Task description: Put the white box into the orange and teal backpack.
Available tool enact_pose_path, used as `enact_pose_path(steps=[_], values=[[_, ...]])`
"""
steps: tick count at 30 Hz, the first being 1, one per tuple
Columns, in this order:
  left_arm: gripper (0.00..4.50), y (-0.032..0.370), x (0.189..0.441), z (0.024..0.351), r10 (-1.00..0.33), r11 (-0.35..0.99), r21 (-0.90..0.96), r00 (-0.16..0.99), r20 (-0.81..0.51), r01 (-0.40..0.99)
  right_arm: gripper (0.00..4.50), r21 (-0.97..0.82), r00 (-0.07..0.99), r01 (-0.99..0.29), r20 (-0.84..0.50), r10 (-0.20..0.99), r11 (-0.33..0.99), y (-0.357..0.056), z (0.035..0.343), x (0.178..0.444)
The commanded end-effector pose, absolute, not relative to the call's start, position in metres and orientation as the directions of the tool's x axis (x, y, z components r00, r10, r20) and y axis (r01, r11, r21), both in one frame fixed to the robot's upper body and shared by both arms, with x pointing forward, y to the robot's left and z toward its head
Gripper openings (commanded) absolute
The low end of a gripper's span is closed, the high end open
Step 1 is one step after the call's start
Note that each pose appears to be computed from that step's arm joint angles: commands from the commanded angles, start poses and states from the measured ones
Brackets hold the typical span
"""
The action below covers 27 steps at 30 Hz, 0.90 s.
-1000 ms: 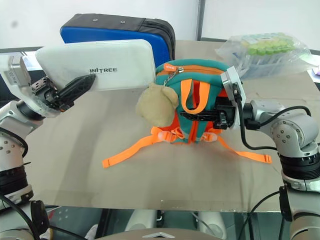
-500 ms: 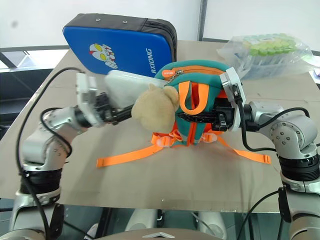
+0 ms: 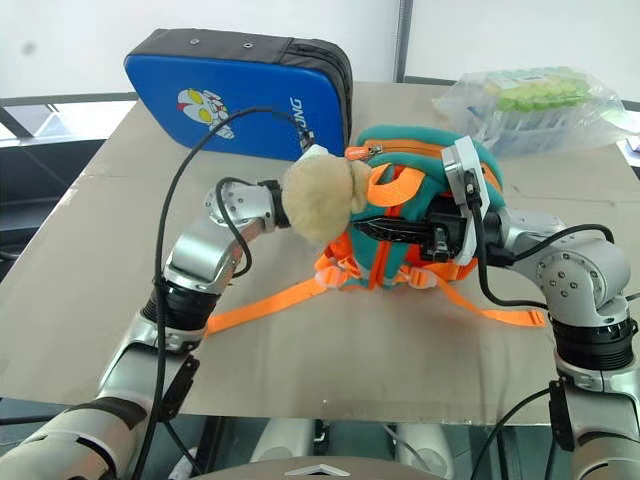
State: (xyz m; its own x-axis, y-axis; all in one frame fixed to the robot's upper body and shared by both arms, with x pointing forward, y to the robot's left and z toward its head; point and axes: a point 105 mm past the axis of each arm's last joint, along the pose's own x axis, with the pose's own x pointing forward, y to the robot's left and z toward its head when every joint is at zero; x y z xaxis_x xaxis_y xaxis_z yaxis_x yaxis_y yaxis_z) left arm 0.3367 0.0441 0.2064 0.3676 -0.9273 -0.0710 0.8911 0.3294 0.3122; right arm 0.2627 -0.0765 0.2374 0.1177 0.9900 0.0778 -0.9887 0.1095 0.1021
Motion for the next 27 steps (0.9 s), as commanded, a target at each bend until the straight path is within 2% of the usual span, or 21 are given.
enact_pose_path(steps=[1, 2, 5, 8, 10, 14, 18, 22, 25, 27], values=[[4.45, 0.080, 0.316, 0.243, -0.942, 0.330, 0.131, 0.319, 0.102, 0.935, 0.00, 0.029, 0.150, -0.989, 0.108, 0.983, 0.147, -0.080, 0.249, 0.262], [4.45, 0.096, 0.316, 0.246, -0.931, 0.356, 0.073, 0.347, 0.115, 0.931, 0.00, 0.029, 0.160, -0.987, 0.111, 0.981, 0.158, -0.080, 0.248, 0.263], [4.45, 0.145, 0.291, 0.256, -0.932, 0.318, -0.144, 0.337, 0.133, 0.937, 0.00, 0.034, 0.173, -0.985, 0.118, 0.978, 0.170, -0.079, 0.246, 0.268], [4.45, 0.151, 0.264, 0.261, -0.958, 0.227, -0.244, 0.262, 0.119, 0.943, 0.00, 0.038, 0.166, -0.986, 0.120, 0.979, 0.163, -0.078, 0.245, 0.269], [4.45, 0.143, 0.249, 0.259, -0.973, 0.165, -0.284, 0.202, 0.108, 0.944, 0.00, 0.044, 0.156, -0.988, 0.122, 0.980, 0.151, -0.078, 0.245, 0.269], [4.45, 0.110, 0.243, 0.251, -0.981, 0.123, -0.301, 0.161, 0.104, 0.946, 0.00, 0.046, 0.144, -0.989, 0.115, 0.983, 0.139, -0.076, 0.245, 0.270], [4.45, 0.077, 0.254, 0.245, -0.982, 0.120, -0.317, 0.160, 0.104, 0.941, 0.00, 0.045, 0.127, -0.991, 0.111, 0.986, 0.123, -0.073, 0.246, 0.268], [4.45, 0.065, 0.263, 0.248, -0.976, 0.109, -0.333, 0.165, 0.145, 0.937, 0.00, 0.044, 0.122, -0.992, 0.107, 0.987, 0.118, -0.071, 0.247, 0.266], [3.65, 0.063, 0.263, 0.254, -0.969, 0.060, -0.360, 0.141, 0.204, 0.931, 0.00, 0.045, 0.123, -0.992, 0.106, 0.987, 0.119, -0.070, 0.247, 0.262], [2.76, 0.067, 0.262, 0.256, -0.962, 0.037, -0.377, 0.135, 0.237, 0.926, 0.00, 0.047, 0.132, -0.991, 0.116, 0.984, 0.128, -0.071, 0.249, 0.260]])
